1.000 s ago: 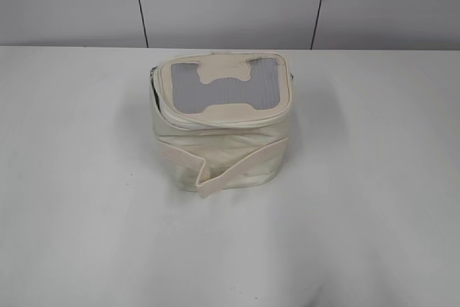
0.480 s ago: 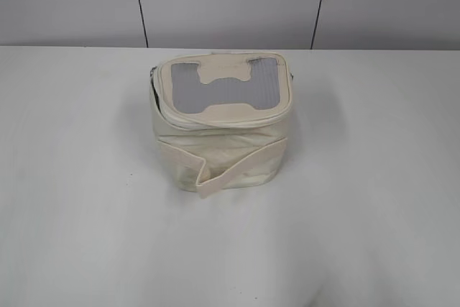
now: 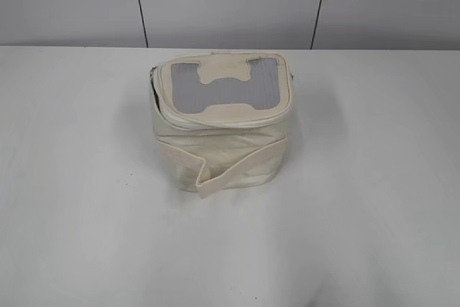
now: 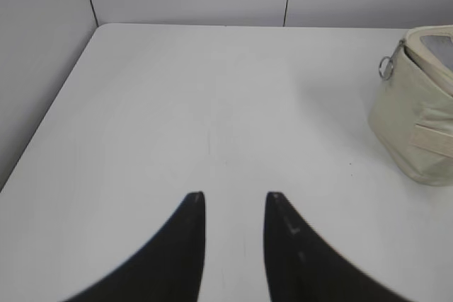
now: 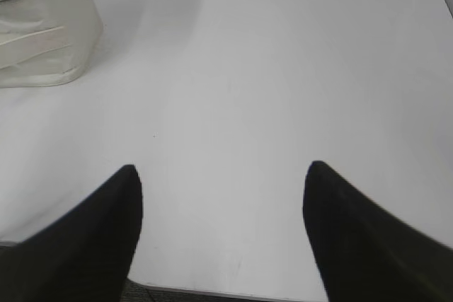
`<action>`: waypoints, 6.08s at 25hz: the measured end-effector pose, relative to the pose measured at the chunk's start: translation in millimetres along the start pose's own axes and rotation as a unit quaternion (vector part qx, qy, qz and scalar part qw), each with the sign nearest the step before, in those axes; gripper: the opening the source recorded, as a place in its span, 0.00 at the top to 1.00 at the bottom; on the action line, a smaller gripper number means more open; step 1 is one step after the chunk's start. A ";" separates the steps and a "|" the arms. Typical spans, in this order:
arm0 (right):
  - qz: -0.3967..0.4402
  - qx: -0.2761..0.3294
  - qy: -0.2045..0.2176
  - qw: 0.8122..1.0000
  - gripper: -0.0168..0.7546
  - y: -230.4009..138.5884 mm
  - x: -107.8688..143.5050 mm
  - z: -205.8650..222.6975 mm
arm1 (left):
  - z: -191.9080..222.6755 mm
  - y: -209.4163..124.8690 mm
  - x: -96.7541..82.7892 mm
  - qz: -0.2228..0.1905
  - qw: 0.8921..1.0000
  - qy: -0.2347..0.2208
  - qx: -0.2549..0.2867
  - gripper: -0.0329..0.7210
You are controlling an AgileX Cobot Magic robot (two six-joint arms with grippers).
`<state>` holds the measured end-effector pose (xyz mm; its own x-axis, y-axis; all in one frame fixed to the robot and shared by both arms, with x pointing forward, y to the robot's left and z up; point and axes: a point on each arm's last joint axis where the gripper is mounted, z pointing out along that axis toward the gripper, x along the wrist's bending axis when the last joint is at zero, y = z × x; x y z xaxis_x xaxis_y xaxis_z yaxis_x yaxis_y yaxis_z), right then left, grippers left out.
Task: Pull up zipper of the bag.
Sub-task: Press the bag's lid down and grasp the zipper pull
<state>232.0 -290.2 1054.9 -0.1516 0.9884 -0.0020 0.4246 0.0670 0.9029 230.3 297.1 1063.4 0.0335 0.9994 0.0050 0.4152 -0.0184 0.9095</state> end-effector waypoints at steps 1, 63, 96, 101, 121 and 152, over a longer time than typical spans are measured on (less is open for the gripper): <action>0.000 0.000 0.000 1.000 0.25 0.0 0.0 0.0 | 1.3 1.2 0.0 0.000 1.000 0.000 0.004 0.66; -0.248 0.171 0.335 0.893 0.31 265.9 104.3 369.0 | 243.9 84.9 -77.0 -0.078 0.925 -0.189 0.319 0.51; -0.371 0.219 0.400 0.809 0.34 187.3 223.4 415.7 | 250.0 85.1 -75.7 -0.068 0.933 -0.179 0.304 0.51; -0.374 0.209 0.400 0.810 0.34 187.0 224.4 418.2 | 250.0 85.1 -75.7 -0.068 0.933 -0.179 0.304 0.51; -0.358 0.223 0.417 0.805 0.39 157.7 232.8 443.9 | 250.0 85.1 -75.7 -0.068 0.933 -0.179 0.304 0.51; -0.408 0.234 0.379 0.797 0.54 160.5 248.6 431.0 | 248.6 83.5 -76.0 -0.066 0.929 -0.182 0.315 0.51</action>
<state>647.2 24.8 1014.0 -0.9680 0.2361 -0.0855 0.1686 0.8636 0.4751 488.5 212.5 1035.7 0.2020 0.9205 -0.3343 0.8833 -0.0237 0.4683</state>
